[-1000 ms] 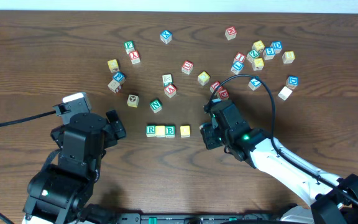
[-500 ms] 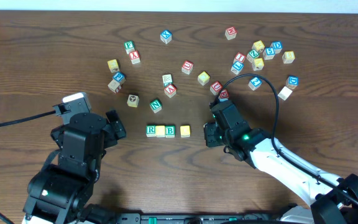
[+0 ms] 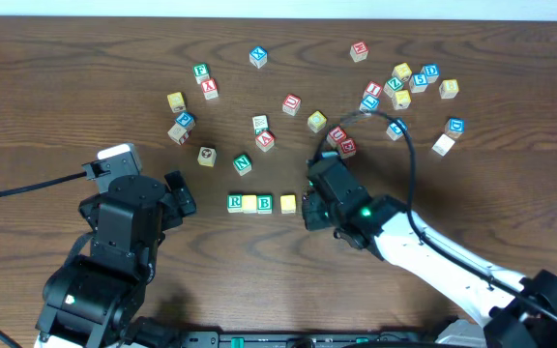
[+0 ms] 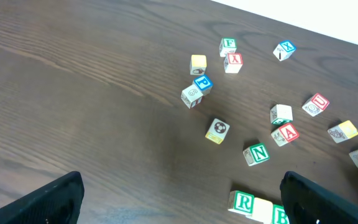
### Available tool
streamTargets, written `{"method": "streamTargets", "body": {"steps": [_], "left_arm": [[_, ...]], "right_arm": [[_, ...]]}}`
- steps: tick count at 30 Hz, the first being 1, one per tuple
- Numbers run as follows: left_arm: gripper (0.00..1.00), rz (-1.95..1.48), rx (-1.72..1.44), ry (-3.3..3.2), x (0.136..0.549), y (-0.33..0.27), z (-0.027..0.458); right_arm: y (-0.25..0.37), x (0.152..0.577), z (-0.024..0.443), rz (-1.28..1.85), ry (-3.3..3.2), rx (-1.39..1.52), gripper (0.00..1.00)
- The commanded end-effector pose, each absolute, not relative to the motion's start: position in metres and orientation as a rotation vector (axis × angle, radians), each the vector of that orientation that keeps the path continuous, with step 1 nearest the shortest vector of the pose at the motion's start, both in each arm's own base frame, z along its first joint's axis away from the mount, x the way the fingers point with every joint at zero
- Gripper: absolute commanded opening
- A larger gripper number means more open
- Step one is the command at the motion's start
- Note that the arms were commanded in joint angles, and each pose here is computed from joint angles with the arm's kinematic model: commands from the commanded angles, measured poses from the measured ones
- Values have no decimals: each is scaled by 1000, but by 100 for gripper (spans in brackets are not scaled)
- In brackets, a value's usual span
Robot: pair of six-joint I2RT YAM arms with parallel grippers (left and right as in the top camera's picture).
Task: Spell out ROBOT
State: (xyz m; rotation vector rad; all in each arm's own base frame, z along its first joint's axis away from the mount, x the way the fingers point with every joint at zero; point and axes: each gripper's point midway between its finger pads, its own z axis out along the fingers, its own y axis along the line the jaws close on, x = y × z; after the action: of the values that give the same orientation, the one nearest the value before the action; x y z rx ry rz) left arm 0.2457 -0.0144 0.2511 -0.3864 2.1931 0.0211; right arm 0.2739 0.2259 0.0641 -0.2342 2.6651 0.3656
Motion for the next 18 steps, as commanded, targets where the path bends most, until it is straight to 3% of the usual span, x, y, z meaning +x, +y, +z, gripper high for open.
{"method": "streamTargets", "body": {"steps": [1, 18], "left_arm": [[99, 33, -386, 2169, 246, -11, 261], [99, 33, -386, 2169, 246, -11, 261]], "right_arm": [[230, 289, 66, 281, 2681, -206, 13], [219, 305, 51, 87, 2766, 79, 13]]}}
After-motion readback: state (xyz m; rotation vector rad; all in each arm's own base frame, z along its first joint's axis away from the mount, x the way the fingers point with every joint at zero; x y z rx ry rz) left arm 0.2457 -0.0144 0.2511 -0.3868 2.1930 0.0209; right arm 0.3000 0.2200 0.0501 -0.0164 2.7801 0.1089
